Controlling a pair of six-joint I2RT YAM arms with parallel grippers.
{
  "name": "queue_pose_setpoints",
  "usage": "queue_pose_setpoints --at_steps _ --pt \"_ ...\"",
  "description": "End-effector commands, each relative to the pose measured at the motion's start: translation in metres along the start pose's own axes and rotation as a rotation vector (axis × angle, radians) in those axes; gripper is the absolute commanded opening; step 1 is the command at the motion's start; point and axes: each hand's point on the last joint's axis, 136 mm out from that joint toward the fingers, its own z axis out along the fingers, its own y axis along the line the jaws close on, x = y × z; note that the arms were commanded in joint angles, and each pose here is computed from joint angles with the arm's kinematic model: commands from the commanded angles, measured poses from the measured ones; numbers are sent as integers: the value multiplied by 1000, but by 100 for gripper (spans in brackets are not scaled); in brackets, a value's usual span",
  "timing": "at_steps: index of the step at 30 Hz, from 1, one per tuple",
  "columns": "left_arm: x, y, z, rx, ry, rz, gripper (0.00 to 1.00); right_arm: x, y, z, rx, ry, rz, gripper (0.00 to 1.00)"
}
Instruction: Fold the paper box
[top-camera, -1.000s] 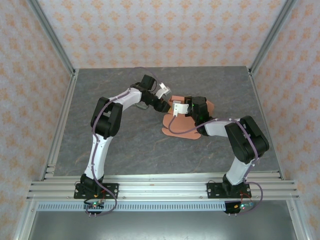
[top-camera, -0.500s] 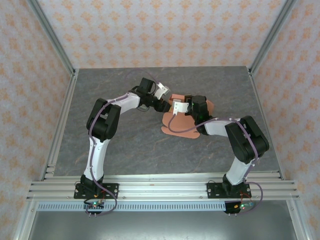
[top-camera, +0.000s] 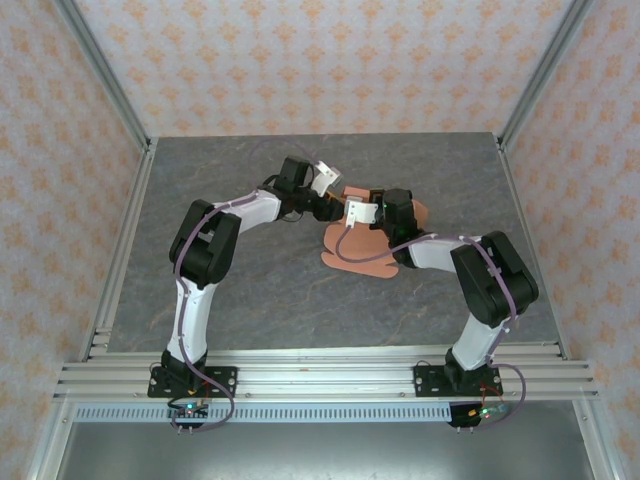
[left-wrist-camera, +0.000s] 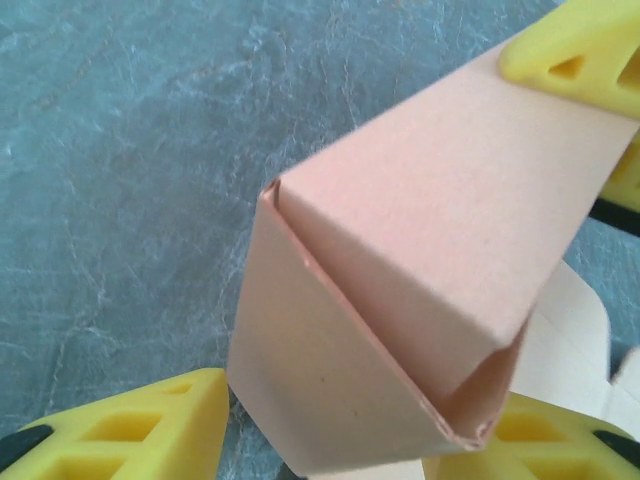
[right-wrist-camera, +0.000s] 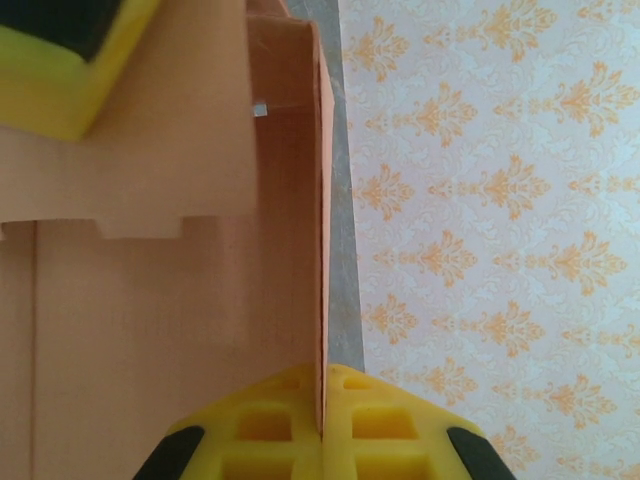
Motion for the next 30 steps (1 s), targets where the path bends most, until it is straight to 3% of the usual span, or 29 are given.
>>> queue_pose_setpoints --at_steps 1,14,30 --pt "-40 -5 -13 -45 -110 68 52 -7 2 1 -28 -25 24 0" --pt "-36 1 -3 -167 -128 84 37 -10 -3 0 -23 -34 50 0" --pt "-20 0 -4 -199 -146 66 33 -11 -8 1 -14 -36 66 0"
